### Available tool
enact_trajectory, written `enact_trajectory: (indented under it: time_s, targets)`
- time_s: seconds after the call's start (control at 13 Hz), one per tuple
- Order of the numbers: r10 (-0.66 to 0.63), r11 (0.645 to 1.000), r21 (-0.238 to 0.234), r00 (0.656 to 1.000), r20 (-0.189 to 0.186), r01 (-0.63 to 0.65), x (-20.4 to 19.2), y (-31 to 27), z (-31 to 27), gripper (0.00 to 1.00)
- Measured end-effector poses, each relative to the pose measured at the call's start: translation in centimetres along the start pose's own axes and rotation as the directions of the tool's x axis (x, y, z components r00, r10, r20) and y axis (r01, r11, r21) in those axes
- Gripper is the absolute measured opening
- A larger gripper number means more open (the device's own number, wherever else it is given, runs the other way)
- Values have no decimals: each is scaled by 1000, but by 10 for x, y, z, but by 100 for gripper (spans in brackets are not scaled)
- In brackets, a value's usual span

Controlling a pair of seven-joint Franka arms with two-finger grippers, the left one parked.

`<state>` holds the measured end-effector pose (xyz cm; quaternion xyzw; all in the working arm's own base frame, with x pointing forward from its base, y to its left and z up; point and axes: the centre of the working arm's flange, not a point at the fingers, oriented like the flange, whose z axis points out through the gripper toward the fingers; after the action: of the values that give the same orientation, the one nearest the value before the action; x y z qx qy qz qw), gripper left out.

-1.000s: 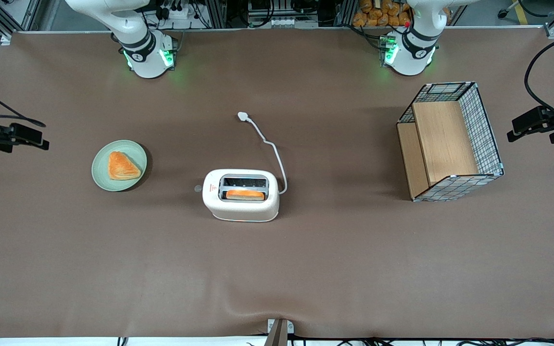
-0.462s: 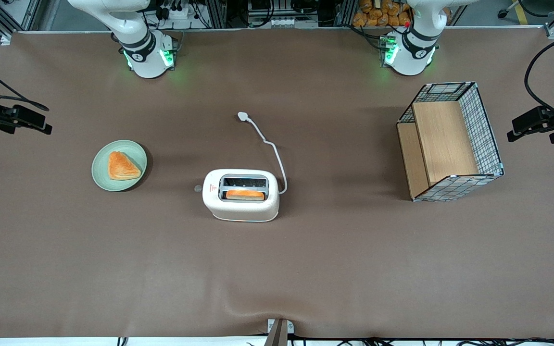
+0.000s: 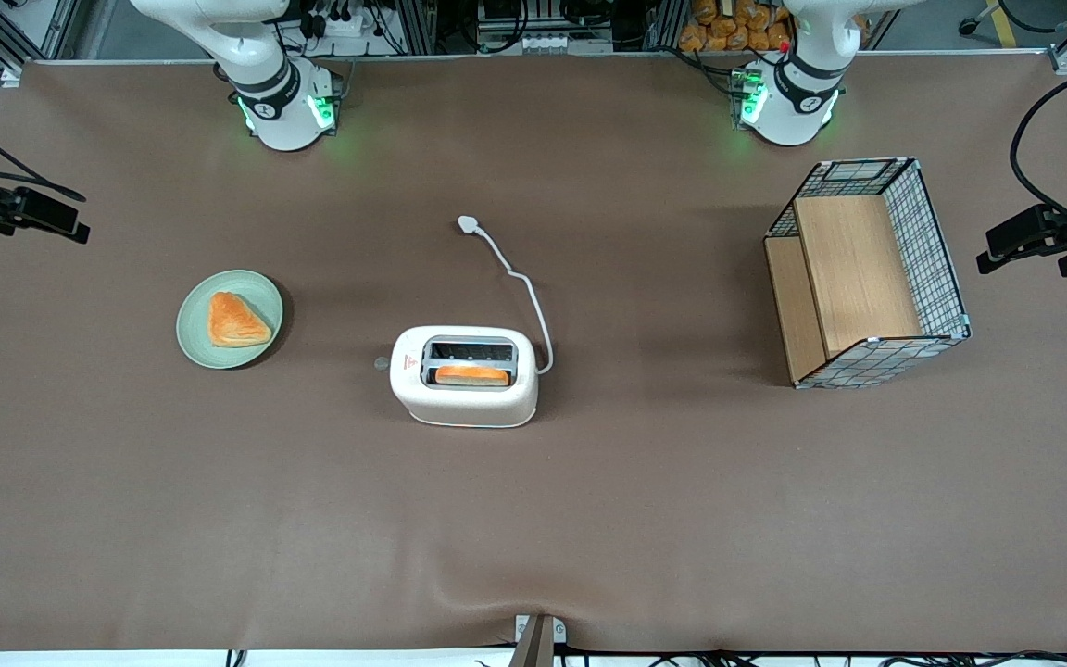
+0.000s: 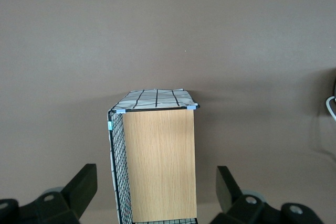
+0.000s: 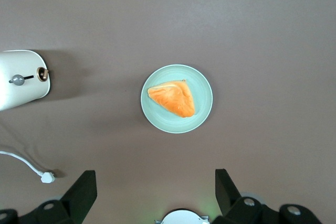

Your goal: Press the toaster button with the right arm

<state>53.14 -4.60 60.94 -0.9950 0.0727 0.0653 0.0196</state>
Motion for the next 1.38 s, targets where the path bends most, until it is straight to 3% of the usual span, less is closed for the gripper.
enact_trajectory:
  time_s: [0.46,0.69,1.38]
  targets:
    - [-20,1000,-1,1000,-19,20,-1,-6,-9,100]
    - [-20,1000,-3,999,-51,20,2,-6,-13,100]
    - [-58,998,-19,996,-61,57,2,-3,-16,100]
